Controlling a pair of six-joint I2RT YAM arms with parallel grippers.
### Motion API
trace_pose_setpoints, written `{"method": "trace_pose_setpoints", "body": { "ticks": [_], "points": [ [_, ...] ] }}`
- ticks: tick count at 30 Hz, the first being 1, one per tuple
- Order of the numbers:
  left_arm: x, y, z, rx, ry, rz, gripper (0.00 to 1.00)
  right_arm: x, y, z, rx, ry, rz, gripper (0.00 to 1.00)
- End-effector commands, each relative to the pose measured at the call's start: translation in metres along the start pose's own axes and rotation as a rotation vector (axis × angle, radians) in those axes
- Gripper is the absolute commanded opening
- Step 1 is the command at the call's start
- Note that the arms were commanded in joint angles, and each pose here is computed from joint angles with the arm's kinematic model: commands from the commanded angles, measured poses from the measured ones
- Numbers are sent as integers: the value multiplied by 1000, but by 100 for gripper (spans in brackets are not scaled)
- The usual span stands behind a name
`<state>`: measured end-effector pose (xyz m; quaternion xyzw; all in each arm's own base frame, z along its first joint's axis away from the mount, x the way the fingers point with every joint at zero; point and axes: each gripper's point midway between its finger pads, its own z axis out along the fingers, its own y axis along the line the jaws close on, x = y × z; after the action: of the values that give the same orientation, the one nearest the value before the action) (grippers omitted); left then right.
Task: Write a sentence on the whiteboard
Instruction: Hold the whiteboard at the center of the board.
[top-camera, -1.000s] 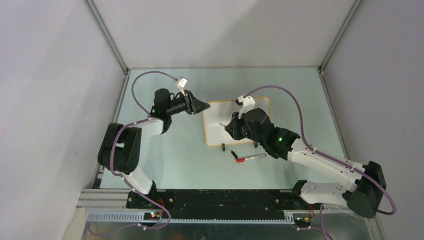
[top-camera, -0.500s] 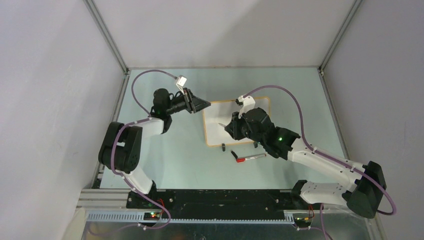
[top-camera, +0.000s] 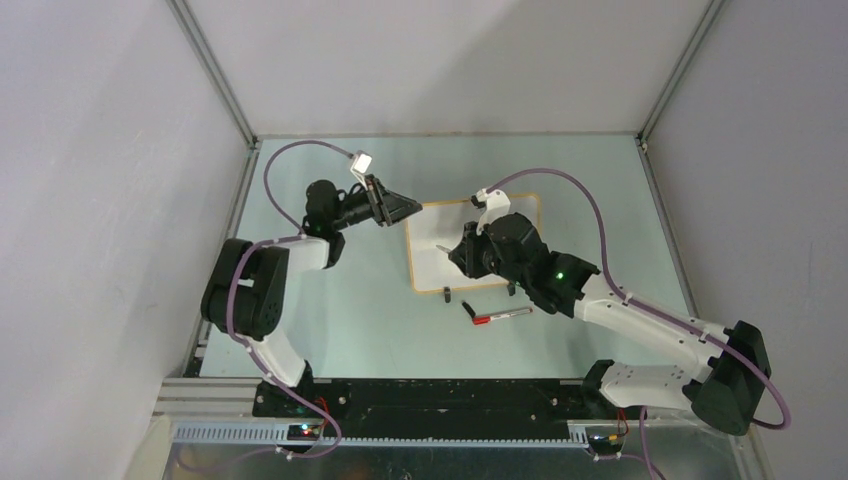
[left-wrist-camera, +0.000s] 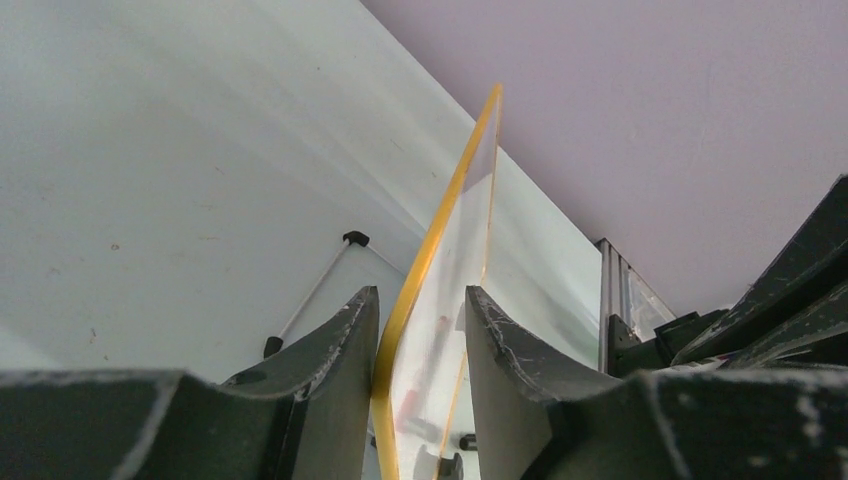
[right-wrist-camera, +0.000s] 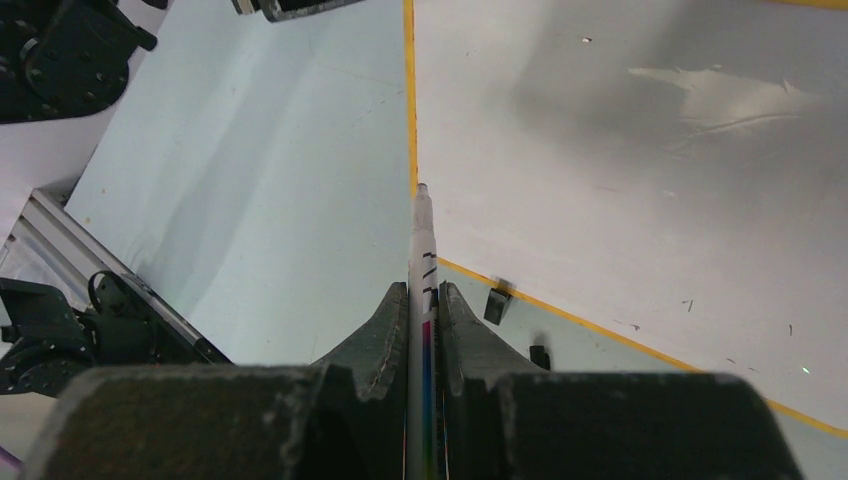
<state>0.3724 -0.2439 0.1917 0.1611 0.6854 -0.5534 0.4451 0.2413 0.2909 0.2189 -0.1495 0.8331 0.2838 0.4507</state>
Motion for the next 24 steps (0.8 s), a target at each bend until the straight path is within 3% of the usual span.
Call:
{"method": "trace_pose_setpoints", "body": {
  "ticks": [1,13,24],
  "points": [
    [-10,-15,-5,92,-54,40,42,-26,7,-4,1,-51,32,0],
    [-21,-24,-11,217,-107,-41,42,-23,7,-4,7,-42,37,0],
    [-16,-9,-7,142,-86,-43,40,-23,7,-4,6,-41,33,0]
  ]
}}
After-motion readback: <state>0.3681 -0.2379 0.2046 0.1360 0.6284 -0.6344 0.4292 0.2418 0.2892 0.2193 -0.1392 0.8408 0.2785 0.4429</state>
